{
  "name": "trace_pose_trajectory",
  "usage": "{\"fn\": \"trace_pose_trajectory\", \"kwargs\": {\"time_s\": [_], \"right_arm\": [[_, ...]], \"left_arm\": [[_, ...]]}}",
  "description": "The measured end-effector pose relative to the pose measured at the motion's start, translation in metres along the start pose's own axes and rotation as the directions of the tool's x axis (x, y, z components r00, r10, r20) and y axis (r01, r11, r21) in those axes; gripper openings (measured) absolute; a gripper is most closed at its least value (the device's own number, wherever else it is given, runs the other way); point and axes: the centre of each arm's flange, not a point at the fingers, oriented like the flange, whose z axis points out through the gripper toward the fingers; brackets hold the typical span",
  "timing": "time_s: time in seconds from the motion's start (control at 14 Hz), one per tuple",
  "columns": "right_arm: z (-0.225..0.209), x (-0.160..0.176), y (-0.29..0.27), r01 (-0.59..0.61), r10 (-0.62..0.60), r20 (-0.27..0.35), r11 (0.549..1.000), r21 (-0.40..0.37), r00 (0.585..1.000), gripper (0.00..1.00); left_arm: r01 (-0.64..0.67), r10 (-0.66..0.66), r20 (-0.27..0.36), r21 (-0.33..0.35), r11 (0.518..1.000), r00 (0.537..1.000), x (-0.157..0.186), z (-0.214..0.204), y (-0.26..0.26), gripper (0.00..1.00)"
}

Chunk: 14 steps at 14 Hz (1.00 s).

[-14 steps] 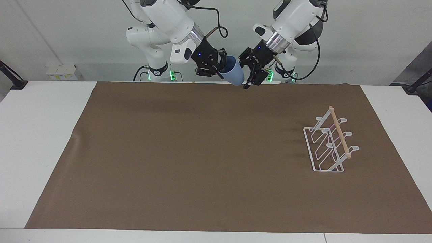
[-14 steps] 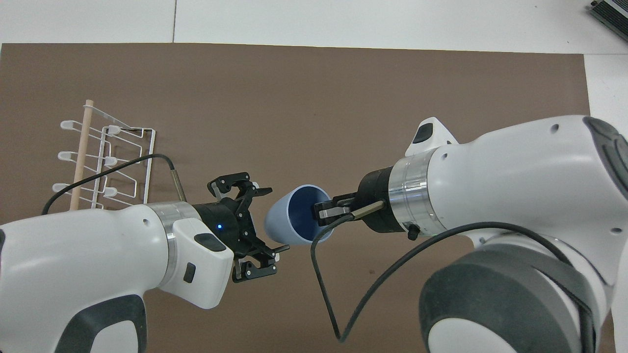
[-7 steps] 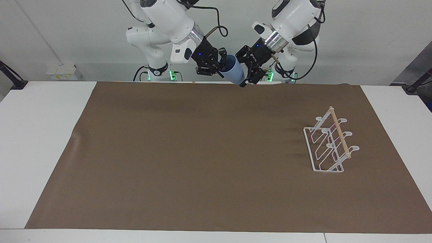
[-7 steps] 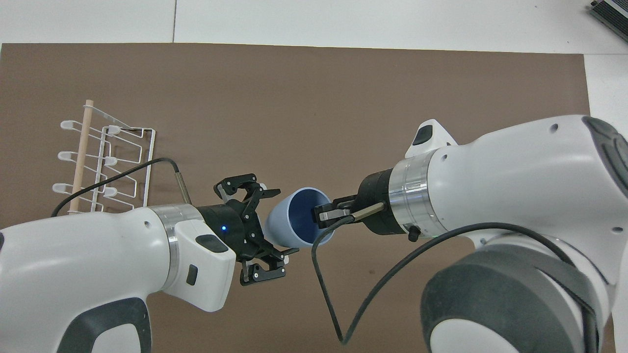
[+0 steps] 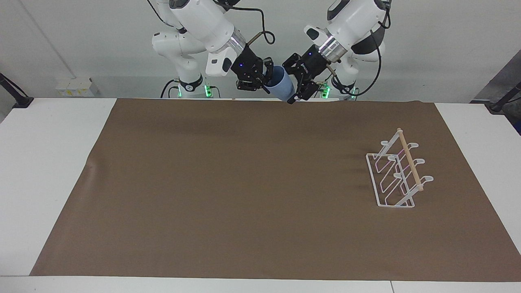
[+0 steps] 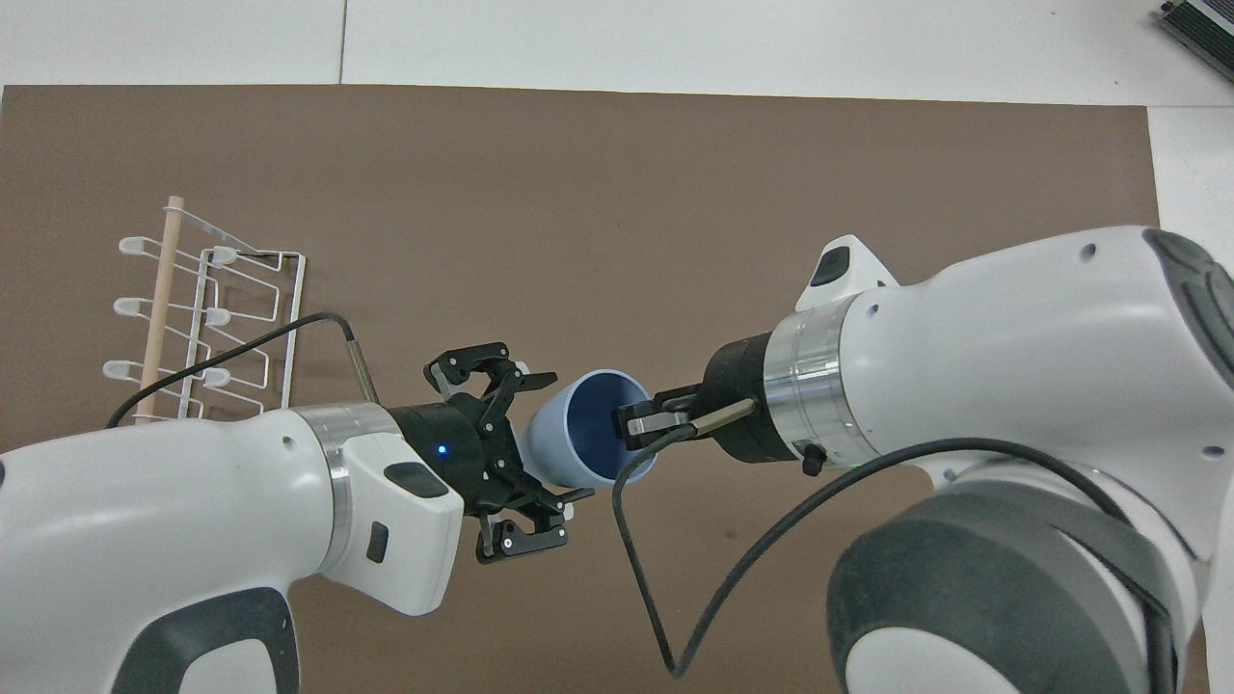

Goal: Hang cup on cup holder
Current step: 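Close the left gripper on the cup held by the right gripper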

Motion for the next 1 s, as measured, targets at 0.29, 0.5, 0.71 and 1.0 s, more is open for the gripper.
{"fn": "trace_pose_trajectory", "kwargs": {"time_s": [0.29,0.5,0.71,1.0], "right_arm": [[-0.0033,0.0012,0.0031,-0.007,0.007,-0.007,1.000,0.002,1.000,0.05],[-0.0034,0.0012,0.0031,-0.007,0.007,-0.007,1.000,0.002,1.000,0.05],[-0.0033,0.0011,0.0030,-0.006,0.006,-0.007,1.000,0.002,1.000,0.05],[-0.0010,-0.0009,0.0007,-0.002,0.002,0.006,1.000,0.001,1.000,0.32]], "left_arm": [[-0.039,0.039,-0.009,-0.001,0.999,0.999,0.0029,-0.0023,0.0035,0.76],[-0.039,0.039,-0.010,-0.002,0.999,0.999,0.0029,-0.0024,0.0033,0.76],[-0.038,0.038,-0.010,-0.003,0.999,0.999,0.0027,-0.0024,0.0033,0.76],[-0.033,0.033,-0.008,-0.016,0.999,0.999,0.0028,-0.0046,0.0025,0.76]]}}
